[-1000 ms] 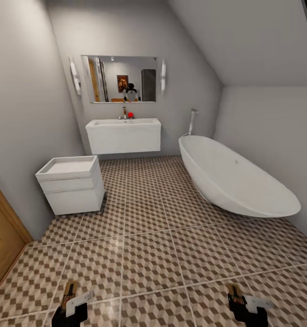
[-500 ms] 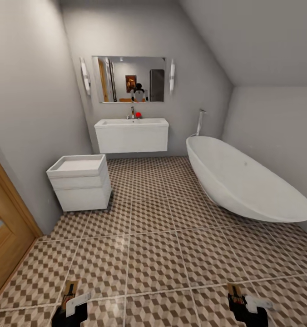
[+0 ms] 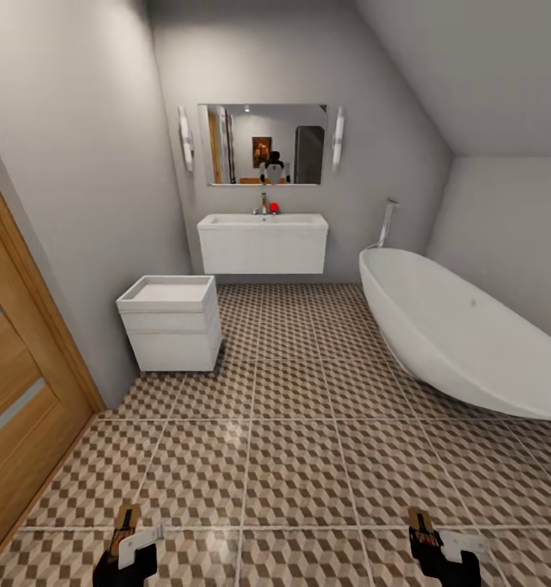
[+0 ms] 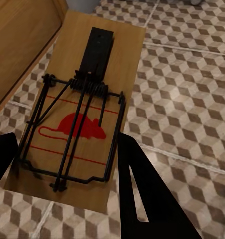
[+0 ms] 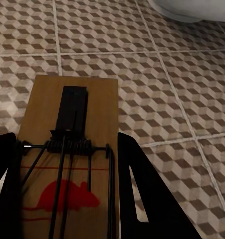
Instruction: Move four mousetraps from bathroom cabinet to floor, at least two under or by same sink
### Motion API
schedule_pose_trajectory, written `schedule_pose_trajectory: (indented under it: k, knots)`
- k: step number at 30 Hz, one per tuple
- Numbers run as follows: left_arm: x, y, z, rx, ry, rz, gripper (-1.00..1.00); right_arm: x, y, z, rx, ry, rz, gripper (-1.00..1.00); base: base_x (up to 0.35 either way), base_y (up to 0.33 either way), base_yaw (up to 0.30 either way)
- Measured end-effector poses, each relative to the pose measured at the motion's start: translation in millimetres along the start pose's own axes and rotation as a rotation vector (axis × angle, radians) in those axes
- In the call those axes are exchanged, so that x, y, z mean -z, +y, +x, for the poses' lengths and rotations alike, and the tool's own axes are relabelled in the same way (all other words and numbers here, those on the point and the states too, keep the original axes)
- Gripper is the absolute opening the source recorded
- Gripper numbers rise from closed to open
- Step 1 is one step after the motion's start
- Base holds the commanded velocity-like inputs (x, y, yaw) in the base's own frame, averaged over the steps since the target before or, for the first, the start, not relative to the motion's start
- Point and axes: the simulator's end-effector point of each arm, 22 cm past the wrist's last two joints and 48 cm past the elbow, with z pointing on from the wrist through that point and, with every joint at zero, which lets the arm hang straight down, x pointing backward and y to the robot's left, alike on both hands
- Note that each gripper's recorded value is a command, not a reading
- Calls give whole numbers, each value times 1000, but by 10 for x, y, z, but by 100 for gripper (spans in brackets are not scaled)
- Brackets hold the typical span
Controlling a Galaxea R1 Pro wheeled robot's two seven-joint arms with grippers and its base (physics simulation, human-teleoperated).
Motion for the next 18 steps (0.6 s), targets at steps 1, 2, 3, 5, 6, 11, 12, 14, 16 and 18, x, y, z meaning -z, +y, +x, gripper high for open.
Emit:
schedule_pose_trajectory:
  k: [1, 2, 3, 5, 6, 11, 12, 14, 16, 18]
  knots:
    - [0, 0, 0, 0, 0, 0, -100, 0, 0, 0, 0, 0, 0, -100, 0, 0, 35]
    - [0, 0, -1, 0, 0, 0, -100, 0, 0, -1, 0, 0, 0, -100, 0, 0, 22]
    - [0, 0, -1, 0, 0, 0, -100, 0, 0, -1, 0, 0, 0, -100, 0, 0, 11]
    - [0, 0, -1, 0, 0, 0, -100, 0, 0, -1, 0, 0, 0, -100, 0, 0, 7]
    - [0, 0, -1, 0, 0, 0, -100, 0, 0, -1, 0, 0, 0, -100, 0, 0, 4]
    - [0, 0, -1, 0, 0, 0, -100, 1, 0, 2, 0, 0, 0, -100, 0, 0, 1]
    - [0, 0, -1, 0, 0, 0, -100, 2, 1, 7, 0, 2, 0, -100, 0, 0, 0]
    - [0, 0, -1, 0, 0, 0, -100, 15, 5, 71, 0, 15, -1, -100, 0, 0, 0]
    - [1, -2, -1, 0, 0, 0, -100, 20, 6, 91, 0, 20, -1, -100, 0, 0, 0]
    - [26, -76, 11, 3, 3, 10, -100, 22, 7, 103, 0, 22, -2, -100, 0, 0, 0]
